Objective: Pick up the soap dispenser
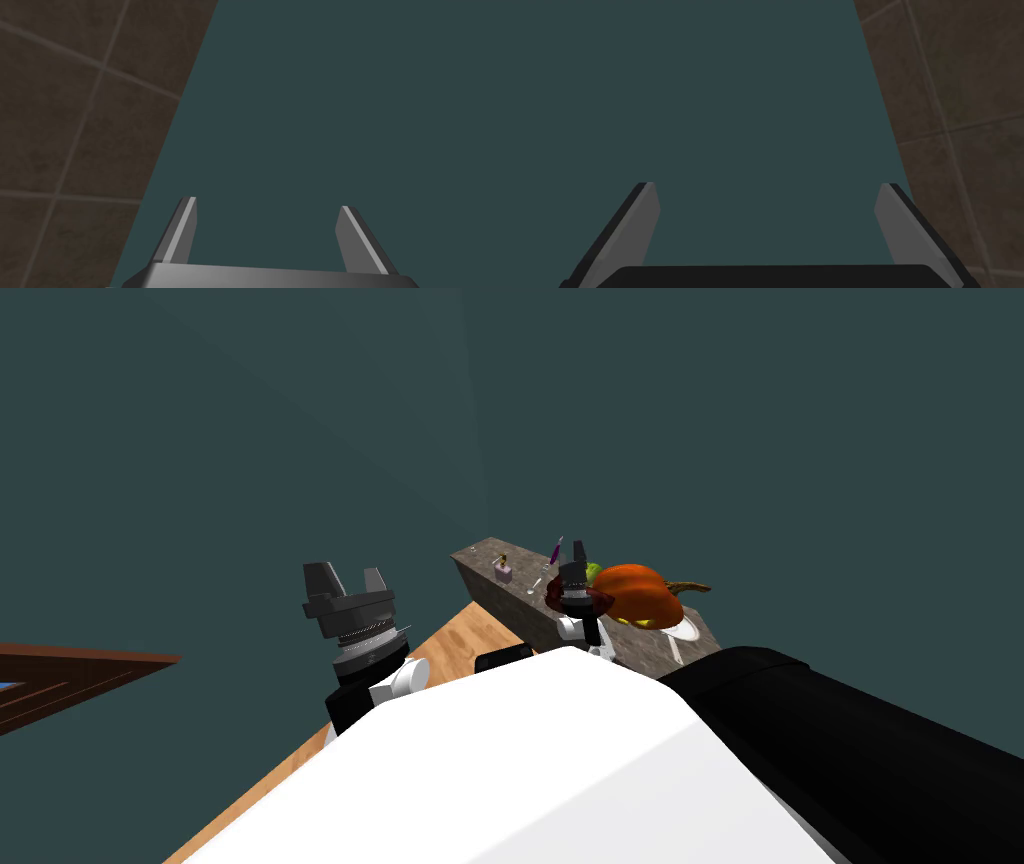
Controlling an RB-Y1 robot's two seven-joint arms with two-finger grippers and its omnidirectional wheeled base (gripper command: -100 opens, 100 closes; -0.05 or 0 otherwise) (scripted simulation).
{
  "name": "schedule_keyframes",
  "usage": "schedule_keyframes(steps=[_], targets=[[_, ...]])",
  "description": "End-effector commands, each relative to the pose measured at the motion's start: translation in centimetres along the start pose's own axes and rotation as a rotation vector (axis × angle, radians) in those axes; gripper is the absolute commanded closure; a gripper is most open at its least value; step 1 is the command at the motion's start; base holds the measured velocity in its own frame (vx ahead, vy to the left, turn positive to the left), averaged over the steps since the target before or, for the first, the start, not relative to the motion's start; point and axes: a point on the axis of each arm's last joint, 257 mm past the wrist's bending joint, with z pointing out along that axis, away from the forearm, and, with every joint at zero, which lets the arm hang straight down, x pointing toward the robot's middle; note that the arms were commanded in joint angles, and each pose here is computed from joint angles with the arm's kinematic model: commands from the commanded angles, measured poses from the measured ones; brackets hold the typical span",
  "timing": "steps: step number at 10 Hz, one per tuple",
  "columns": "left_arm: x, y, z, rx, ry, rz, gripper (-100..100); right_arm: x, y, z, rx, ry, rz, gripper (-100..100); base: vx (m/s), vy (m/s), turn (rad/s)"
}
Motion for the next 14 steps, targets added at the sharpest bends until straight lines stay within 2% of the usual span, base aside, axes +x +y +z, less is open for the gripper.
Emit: schedule_keyframes(steps=[1, 5, 6, 8, 11, 12, 13, 14], targets=[[0.0, 0.0, 0.0, 0.0, 0.0, 0.0, 0, 0.6, -0.1, -0.3, 0.001, 0.034, 0.006, -100, -0.053, 0.037, 0.032], [0.0, 0.0, 0.0, 0.0, 0.0, 0.0, 0, 2.6, -1.1, -1.6, 0.023, 0.149, 0.022, -100, -0.115, 0.052, 0.031], [0.0, 0.0, 0.0, 0.0, 0.0, 0.0, 0, 2.7, -1.1, -1.6, 0.023, 0.155, 0.019, -100, -0.057, 0.039, 0.008], [0.0, 0.0, 0.0, 0.0, 0.0, 0.0, 0, 4.0, -2.1, -2.8, 0.049, 0.228, 0.029, -100, -0.057, 0.041, 0.043], [0.0, 0.0, 0.0, 0.0, 0.0, 0.0, 0, 4.8, -2.8, -3.6, 0.066, 0.29, 0.023, -100, -0.046, 0.038, 0.02], [0.0, 0.0, 0.0, 0.0, 0.0, 0.0, 0, 5.5, -3.5, -4.5, 0.087, 0.33, 0.027, -100, -0.045, 0.04, 0.041], [0.0, 0.0, 0.0, 0.0, 0.0, 0.0, 0, 5.6, -3.5, -4.6, 0.086, 0.342, 0.022, -100, -0.033, 0.03, 0.016], [0.0, 0.0, 0.0, 0.0, 0.0, 0.0, 0, 6.2, -4.4, -5.6, 0.111, 0.381, 0.027, -100, -0.031, 0.032, 0.038]])
